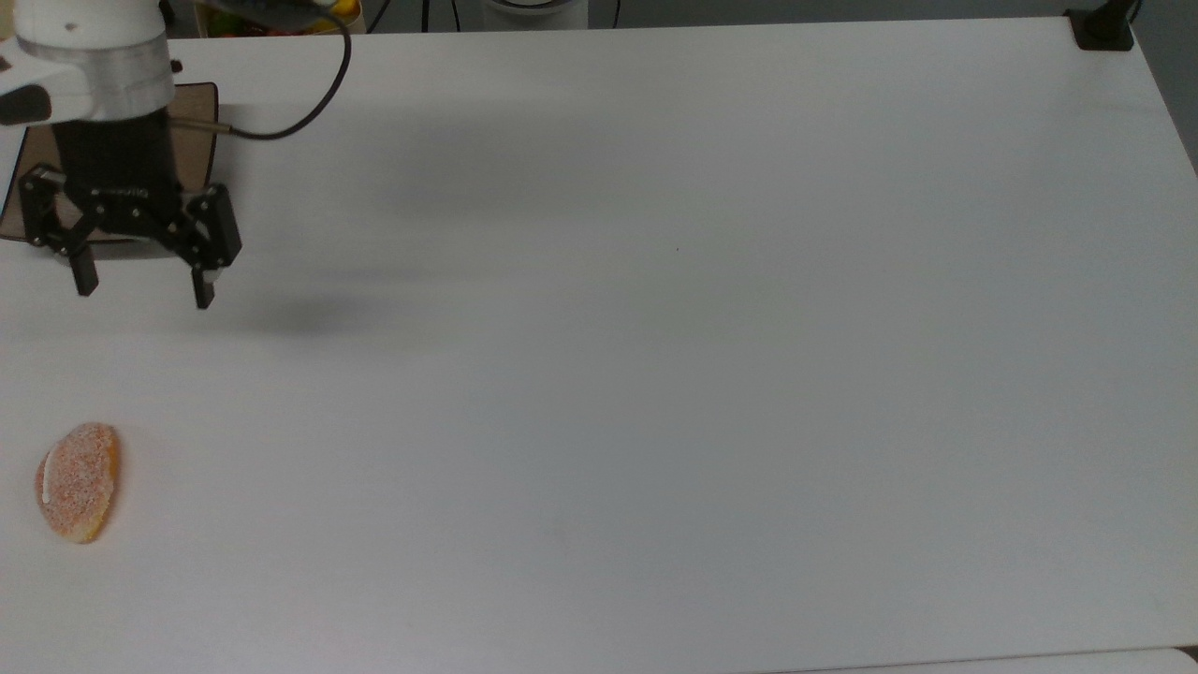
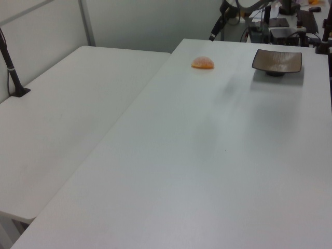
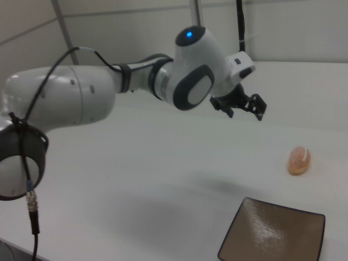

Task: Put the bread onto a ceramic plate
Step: 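Move the open gripper over the orange bread roll and lower it, then close the gripper on the orange bread roll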

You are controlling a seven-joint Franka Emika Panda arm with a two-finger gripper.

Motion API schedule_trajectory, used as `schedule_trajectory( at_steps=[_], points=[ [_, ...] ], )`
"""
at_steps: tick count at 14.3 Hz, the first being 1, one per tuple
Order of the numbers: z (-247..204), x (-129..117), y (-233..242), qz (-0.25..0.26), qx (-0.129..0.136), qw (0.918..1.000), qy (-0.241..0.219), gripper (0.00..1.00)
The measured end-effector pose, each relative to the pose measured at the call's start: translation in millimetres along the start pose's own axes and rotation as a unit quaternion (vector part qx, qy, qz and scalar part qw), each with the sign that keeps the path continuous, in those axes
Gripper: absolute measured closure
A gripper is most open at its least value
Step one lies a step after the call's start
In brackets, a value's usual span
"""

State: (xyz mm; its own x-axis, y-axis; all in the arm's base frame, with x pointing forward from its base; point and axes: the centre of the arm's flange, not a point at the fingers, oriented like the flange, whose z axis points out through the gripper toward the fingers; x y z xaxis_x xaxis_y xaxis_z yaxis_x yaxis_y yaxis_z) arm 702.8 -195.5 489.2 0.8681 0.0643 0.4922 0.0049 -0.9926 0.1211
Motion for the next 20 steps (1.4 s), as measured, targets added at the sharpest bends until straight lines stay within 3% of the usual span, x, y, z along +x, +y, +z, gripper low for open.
schedule_trajectory(
  at_steps=[10, 20],
  points=[
    [95, -7, 29, 0.012, -0.040, 0.9969, 0.066, 0.00],
    [167, -36, 65, 0.030, -0.076, 0.9907, 0.109, 0.00]
  ],
)
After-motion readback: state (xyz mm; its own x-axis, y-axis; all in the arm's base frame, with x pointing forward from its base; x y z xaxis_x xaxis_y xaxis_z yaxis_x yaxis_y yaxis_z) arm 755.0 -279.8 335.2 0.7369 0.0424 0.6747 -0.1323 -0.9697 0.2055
